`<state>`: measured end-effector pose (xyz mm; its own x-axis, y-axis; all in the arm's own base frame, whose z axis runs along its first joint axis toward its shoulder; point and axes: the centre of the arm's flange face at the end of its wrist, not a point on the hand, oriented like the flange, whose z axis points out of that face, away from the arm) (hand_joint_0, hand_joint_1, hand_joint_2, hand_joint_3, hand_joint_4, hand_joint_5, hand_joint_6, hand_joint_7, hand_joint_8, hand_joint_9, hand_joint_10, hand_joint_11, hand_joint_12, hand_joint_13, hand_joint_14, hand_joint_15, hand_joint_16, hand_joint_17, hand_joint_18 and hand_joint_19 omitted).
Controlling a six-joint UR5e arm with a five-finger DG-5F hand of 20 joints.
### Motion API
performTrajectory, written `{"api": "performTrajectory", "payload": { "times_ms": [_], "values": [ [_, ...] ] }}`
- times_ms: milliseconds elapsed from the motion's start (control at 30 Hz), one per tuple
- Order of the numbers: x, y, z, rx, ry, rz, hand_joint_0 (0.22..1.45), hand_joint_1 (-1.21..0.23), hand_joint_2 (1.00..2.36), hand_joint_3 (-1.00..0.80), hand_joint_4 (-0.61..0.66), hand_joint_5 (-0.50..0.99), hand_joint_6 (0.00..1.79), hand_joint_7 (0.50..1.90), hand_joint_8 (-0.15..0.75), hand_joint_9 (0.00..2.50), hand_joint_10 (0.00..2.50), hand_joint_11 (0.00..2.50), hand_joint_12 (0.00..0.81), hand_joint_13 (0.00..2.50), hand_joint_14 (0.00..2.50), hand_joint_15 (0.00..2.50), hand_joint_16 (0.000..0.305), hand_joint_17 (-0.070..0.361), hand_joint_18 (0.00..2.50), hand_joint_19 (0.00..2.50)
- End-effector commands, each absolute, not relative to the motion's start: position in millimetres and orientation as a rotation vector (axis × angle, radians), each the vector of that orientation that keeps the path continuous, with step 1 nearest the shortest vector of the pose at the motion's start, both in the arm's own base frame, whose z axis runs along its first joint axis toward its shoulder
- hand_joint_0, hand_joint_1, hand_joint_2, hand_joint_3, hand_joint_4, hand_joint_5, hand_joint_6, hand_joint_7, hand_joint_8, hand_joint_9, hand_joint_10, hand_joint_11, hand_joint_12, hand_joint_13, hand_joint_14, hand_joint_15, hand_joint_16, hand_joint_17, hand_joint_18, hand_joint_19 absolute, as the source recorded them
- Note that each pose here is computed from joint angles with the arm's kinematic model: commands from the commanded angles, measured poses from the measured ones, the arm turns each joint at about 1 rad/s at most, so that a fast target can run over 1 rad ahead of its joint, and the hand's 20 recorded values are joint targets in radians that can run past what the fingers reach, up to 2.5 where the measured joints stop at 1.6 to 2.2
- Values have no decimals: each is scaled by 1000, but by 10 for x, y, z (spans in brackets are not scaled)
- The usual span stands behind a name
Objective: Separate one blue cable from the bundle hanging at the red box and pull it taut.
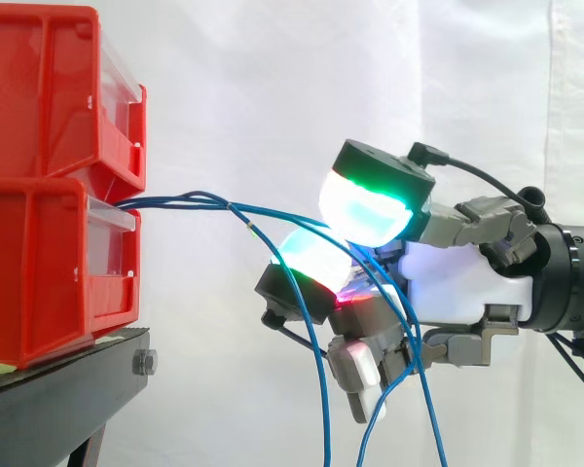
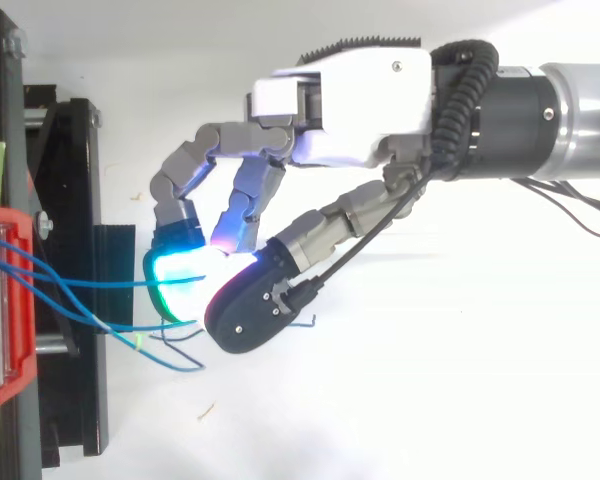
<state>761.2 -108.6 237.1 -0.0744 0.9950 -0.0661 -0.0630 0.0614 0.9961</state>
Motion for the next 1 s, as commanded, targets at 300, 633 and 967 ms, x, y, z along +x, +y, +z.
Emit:
{"api": "performTrajectory", "payload": {
  "times_ms": [300,633,967],
  "values": [
    [7600,-1072,2342,1088,1253,1248,626,-656,1000,-500,184,-223,872,1049,361,1050,22,1106,446,1050,23,644,53,118,943,516],
    [7605,-1060,2345,1085,1252,1250,638,-521,1009,-398,166,-205,835,1057,359,1121,22,1093,456,1087,21,652,54,121,976,551],
    [7594,-1060,2328,1089,1256,1247,686,-794,1021,-224,73,-210,885,1191,364,1117,25,1121,446,1096,24,657,53,120,989,535]
  ]
}}
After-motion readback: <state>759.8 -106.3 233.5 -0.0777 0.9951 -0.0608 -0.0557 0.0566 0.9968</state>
